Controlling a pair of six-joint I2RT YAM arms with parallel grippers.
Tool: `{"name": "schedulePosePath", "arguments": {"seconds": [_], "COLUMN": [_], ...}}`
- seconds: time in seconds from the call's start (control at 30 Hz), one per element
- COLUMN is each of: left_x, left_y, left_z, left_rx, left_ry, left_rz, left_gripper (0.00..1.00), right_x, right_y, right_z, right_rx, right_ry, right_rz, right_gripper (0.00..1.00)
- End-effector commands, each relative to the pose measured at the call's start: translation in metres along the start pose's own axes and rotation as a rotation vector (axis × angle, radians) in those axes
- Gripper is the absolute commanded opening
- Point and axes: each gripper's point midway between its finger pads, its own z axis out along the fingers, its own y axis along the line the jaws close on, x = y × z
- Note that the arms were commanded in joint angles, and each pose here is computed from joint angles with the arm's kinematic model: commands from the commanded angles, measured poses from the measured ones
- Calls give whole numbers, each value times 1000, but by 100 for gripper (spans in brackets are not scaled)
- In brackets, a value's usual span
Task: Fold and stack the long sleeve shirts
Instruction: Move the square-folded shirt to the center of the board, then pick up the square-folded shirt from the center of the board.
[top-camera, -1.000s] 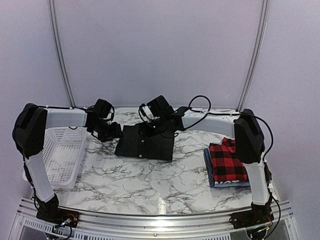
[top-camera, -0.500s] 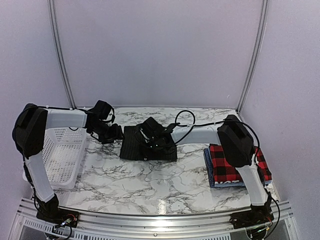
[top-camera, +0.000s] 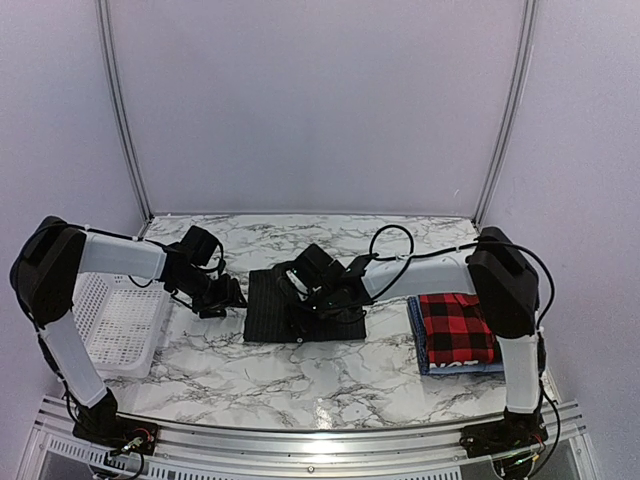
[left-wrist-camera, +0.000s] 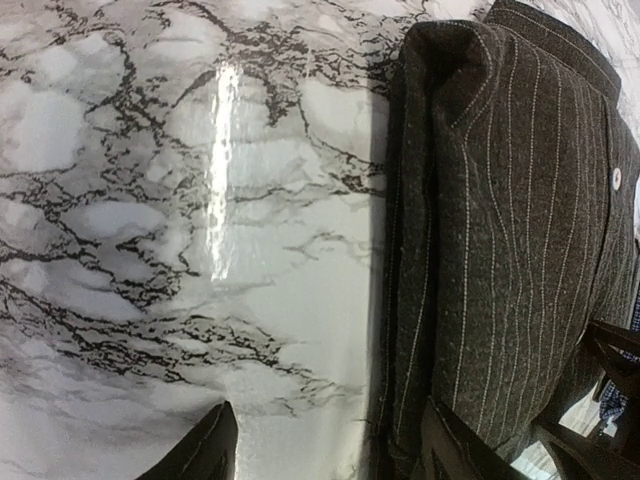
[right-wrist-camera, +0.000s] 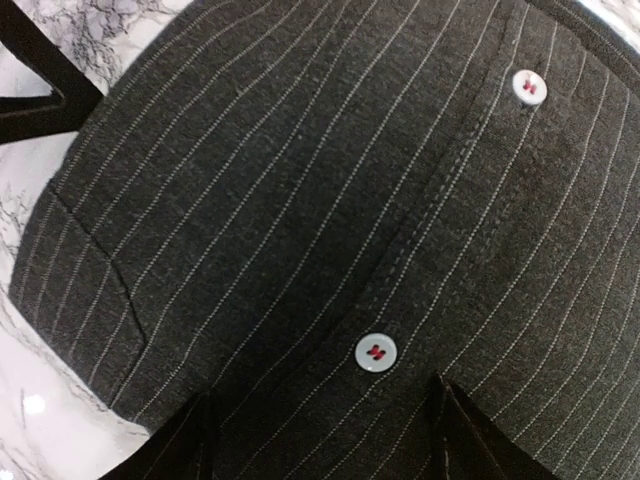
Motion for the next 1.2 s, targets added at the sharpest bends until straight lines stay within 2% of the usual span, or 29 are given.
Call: {"name": "schedulePosePath", "arguments": {"seconds": [0.0, 0.2, 0.47, 0.7, 0.83, 1.17], "left_x": [-5, -8, -6, 6, 9, 17], "left_y": [-14, -35, -40, -34, -30, -6], "left_z": [-19, -40, -15, 15, 23, 42], "left_rx": [65, 125, 59, 12, -20, -182], "left_ry": [-57, -115, -96, -25, -6, 26], "left_rz": [-49, -29, 38, 41, 43, 63], "left_gripper": [65, 69, 70, 56, 52, 41], "right_x": [-22, -37, -32, -3, 15, 41], "right_y": [13, -1, -54, -102, -120, -135], "right_z": [-27, -43, -54, -52, -46, -35], "right_rx": [-55, -23, 65, 143, 173, 199], "right_ry": [-56, -101, -114, -79, -49, -9], "right_rz": [40, 55, 121, 190, 223, 254], "right_gripper": [68, 69, 69, 69, 68, 67]}}
